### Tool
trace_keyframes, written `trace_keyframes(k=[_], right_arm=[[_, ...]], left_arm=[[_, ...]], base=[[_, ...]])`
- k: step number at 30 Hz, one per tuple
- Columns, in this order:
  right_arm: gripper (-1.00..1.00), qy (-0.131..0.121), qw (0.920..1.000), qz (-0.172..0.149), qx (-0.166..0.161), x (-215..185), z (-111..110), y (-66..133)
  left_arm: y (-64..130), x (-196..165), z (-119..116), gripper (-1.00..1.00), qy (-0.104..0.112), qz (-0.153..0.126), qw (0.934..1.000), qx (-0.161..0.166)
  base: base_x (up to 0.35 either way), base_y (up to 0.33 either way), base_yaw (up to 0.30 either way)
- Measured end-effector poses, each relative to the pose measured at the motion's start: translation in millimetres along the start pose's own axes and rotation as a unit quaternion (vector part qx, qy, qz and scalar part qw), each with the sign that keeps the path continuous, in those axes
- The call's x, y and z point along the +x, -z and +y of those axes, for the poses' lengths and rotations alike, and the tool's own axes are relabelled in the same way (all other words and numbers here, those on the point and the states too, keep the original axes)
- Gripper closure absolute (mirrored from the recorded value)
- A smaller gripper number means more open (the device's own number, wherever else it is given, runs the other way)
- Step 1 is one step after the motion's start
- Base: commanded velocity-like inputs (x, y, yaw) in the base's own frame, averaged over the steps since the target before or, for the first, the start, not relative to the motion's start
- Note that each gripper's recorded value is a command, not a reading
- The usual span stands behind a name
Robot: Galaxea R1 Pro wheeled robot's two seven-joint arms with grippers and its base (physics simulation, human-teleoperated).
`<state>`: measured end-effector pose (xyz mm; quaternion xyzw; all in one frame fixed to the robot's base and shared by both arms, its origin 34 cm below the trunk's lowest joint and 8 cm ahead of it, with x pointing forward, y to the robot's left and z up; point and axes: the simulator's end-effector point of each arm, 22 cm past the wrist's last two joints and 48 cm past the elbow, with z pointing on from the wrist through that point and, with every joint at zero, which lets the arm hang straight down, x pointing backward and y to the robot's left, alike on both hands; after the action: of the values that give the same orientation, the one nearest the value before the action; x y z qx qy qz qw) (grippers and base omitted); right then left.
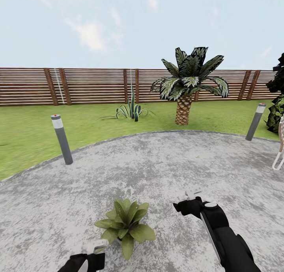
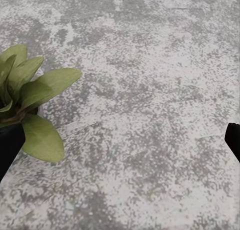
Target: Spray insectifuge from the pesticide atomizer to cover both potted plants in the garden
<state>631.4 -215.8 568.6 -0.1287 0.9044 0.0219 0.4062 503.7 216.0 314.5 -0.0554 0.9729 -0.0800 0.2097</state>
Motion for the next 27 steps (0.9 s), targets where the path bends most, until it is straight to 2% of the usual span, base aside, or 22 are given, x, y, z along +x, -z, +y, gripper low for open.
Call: trace_keyframes(k=[2, 6, 9, 12, 16, 18, 24, 27], right_arm=[[-1.00, 0.000, 1.0000, 0.000, 0.000, -0.2, 0.0, 0.1], [-1.00, 0.000, 1.0000, 0.000, 0.000, -0.2, -0.1, 0.1], [-1.00, -0.001, 1.0000, 0.002, 0.001, 0.7, -0.8, 0.4], [-1.00, -0.002, 1.0000, 0.004, 0.001, 1.6, -1.7, 0.6], [-1.00, -0.003, 1.0000, 0.004, 0.002, 1.7, -2.5, 0.8], [-1.00, -0.004, 1.0000, 0.004, 0.002, 1.7, -2.9, 0.9], [-1.00, -0.004, 1.0000, 0.005, 0.003, 2.0, -3.3, 0.8], [-1.00, -0.004, 1.0000, 0.005, 0.002, 2.0, -3.1, 0.8]], left_arm=[[0.0, 2.1, -1.8, 1.00, 0.000, 0.010, 0.9999, 0.000], [0.0, 2.0, -3.8, 1.00, 0.000, 0.011, 0.9999, 0.002], [2.2, -1.7, -8.1, 1.00, 0.001, 0.036, 0.9993, 0.000], [4.5, -9.3, -2.5, 1.00, 0.001, 0.053, 0.9984, -0.019], [6.5, -9.3, -2.3, 1.00, 0.003, 0.070, 0.9973, -0.022], [6.4, -8.6, -3.7, 1.00, 0.004, 0.072, 0.9972, -0.022], [5.3, -16.0, -6.5, 1.00, 0.013, 0.055, 0.9982, -0.018], [3.8, -10.0, -9.4, 1.00, 0.013, 0.061, 0.9979, -0.016]], base=[[0.000, 0.000, 0.000], [0.000, 0.000, 0.000], [0.000, 0.000, 0.000], [0.000, 0.000, 0.000], [0.000, 0.000, 0.000], [0.000, 0.000, 0.000], [0.000, 0.000, 0.000], [0.000, 0.000, 0.000]])
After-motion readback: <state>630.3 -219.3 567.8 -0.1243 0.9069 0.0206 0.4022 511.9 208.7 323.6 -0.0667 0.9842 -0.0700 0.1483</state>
